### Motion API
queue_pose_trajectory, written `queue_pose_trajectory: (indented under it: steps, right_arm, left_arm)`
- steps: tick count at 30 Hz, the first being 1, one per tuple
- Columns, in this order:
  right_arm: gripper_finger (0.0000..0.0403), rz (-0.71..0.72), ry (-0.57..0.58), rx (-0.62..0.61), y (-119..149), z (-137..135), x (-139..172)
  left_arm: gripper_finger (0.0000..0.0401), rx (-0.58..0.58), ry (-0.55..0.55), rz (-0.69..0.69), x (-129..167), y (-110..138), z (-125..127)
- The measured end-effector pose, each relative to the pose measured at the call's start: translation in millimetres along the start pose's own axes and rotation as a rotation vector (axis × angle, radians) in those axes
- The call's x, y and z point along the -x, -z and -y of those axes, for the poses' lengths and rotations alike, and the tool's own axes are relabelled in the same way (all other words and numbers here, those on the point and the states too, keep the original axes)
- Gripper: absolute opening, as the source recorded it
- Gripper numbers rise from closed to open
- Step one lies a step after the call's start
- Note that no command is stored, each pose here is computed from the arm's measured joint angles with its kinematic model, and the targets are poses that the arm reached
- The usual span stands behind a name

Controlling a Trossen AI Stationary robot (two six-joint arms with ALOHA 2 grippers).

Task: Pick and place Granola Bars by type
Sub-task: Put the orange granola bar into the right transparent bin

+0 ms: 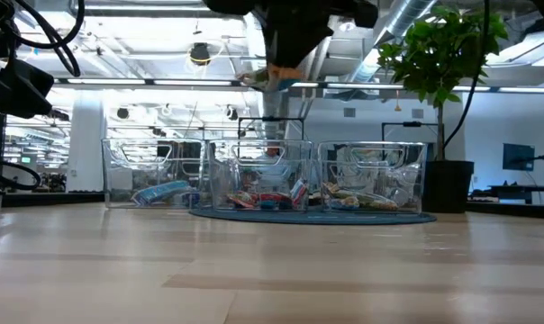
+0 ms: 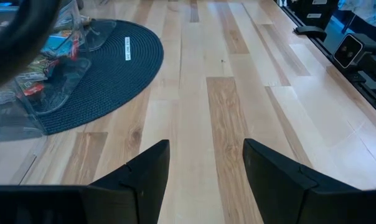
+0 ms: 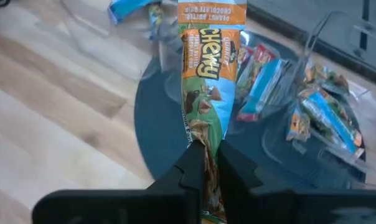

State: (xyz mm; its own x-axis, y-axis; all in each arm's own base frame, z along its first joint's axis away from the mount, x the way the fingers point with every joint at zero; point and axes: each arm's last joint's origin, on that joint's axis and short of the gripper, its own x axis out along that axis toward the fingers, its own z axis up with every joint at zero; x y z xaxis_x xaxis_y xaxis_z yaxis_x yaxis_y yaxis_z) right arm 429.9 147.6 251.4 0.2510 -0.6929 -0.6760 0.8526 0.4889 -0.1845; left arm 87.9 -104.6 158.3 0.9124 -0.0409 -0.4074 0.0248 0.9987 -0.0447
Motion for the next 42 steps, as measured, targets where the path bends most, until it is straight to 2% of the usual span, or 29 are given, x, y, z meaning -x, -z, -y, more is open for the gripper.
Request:
queue_pose_trajectory:
  steps: [12, 21, 27, 32, 42]
  right_arm:
    - [0.0019, -0.002, 0.050, -0.057, -27.7, 12.0, -22.2]
    - [0.0017, -0.036, 0.069, -0.092, -61.0, 34.6, -33.6]
    - [0.0012, -0.059, 0.081, -0.072, -75.7, 45.3, -42.2]
    - [0.0012, -0.074, 0.092, -0.003, -80.6, 48.5, -49.7]
    - [0.0011, -0.068, 0.131, 0.007, -92.8, 57.3, -64.4]
  left_arm:
    - [0.0199, -0.016, -0.001, 0.000, 0.0, 0.0, -0.1]
    - [0.0199, -0.022, -0.004, -0.003, -0.4, 0.6, 0.1]
    - [0.0199, -0.047, -0.021, -0.031, -4.2, 5.5, 2.3]
    - [0.0199, -0.043, -0.040, -0.056, -7.8, 10.4, 3.9]
    - [0.0199, -0.003, -0.051, -0.079, -10.4, 14.5, 5.3]
